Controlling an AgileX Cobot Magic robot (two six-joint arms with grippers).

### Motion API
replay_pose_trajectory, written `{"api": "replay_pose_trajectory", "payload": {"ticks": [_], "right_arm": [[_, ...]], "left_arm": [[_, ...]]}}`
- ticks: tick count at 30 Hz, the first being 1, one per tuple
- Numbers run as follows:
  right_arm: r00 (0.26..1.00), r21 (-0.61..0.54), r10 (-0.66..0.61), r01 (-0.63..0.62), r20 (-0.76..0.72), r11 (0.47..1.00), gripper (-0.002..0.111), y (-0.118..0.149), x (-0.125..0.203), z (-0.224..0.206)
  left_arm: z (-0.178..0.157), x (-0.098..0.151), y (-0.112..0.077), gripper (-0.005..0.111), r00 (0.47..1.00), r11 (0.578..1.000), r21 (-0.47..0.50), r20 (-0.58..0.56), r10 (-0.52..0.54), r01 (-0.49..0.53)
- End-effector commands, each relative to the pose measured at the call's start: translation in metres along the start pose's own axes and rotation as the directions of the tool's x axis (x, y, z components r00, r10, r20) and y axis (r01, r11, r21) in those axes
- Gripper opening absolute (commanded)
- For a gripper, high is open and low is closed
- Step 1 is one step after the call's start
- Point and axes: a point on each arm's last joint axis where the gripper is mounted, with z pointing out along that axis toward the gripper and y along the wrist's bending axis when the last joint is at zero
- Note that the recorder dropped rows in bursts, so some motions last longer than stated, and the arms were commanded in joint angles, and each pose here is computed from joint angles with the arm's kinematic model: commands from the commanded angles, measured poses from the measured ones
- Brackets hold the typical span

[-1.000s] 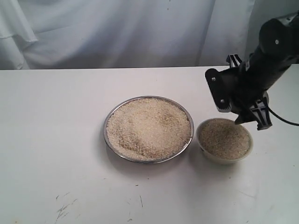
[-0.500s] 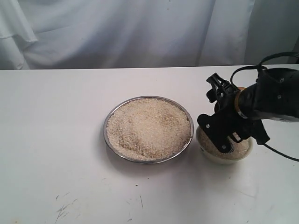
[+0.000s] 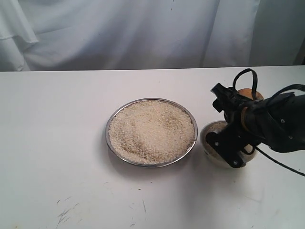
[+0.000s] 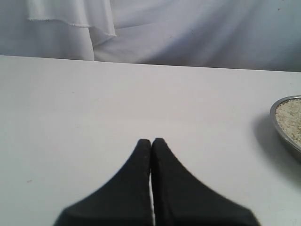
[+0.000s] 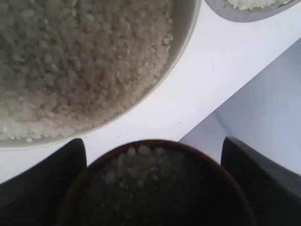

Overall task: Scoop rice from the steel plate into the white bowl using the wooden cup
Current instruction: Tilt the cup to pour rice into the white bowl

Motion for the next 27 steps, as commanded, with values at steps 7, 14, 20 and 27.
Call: {"api": "replay_pose_trajectory", "payload": {"ticks": [7,14,20,27], "right_arm": [[0.999,0.04,0.042,-0.042,-0.011,0.998,0.0,-0.003,-0.003,-0.005],[0.995,0.036,0.042,-0.039,-0.086,0.999,0.0,-0.006,0.005,-0.006],[0.991,0.021,-0.003,0.006,-0.134,1.0,0.0,-0.005,0.008,-0.007],[0.985,0.028,-0.027,0.032,-0.169,0.999,0.0,-0.011,0.005,-0.011]], "left_arm": [[0.0,0.0,0.0,0.0,1.0,1.0,-0.001,0.013,-0.003,0.003],[0.0,0.0,0.0,0.0,1.0,1.0,-0.001,0.013,-0.003,0.003],[0.0,0.0,0.0,0.0,1.0,1.0,-0.001,0.013,-0.003,0.003],[0.0,0.0,0.0,0.0,1.0,1.0,-0.001,0.013,-0.003,0.003]]}}
